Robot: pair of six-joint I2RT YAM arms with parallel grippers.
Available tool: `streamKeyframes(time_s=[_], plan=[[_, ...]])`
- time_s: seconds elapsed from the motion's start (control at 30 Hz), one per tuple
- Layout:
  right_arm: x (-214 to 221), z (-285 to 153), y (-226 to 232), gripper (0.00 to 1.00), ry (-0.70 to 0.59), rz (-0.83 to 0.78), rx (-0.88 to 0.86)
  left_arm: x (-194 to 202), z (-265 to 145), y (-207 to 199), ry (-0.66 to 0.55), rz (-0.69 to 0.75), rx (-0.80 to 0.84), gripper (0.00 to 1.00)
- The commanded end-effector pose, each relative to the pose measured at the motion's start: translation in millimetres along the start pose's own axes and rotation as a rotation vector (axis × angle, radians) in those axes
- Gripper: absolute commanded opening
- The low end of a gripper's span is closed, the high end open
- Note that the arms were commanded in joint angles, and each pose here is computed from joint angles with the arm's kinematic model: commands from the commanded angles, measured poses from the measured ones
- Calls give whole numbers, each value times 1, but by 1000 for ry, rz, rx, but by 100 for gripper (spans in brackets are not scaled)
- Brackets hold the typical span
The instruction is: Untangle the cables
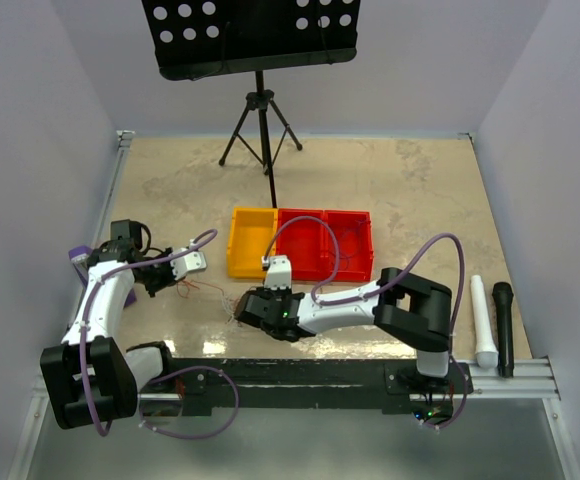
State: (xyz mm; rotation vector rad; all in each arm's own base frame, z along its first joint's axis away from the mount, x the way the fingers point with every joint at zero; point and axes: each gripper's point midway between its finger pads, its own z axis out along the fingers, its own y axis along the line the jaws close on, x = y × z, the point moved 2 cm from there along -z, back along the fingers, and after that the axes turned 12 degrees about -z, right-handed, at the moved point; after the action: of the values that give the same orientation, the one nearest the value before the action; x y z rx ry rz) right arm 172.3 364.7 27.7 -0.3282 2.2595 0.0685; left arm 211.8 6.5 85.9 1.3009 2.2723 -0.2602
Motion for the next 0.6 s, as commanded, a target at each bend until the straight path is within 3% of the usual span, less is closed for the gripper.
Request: streamKeyframes(time_s=[0.0,0.17,0.43,0.57], plan=[[82,-3,-24,0,286,-115,16,-11,-10,8,-32,43,-28,0],[46,-22,-29,0,205,-35,24,-11,-11,9,-31,42,-30,0],[-72,-106,-59,0,-33,229,-28,-11,-9,10,-32,35,-24,0],[-120,-152,-96,0,-141,368,-17,-9,-7,10,-25,33,-23,0]])
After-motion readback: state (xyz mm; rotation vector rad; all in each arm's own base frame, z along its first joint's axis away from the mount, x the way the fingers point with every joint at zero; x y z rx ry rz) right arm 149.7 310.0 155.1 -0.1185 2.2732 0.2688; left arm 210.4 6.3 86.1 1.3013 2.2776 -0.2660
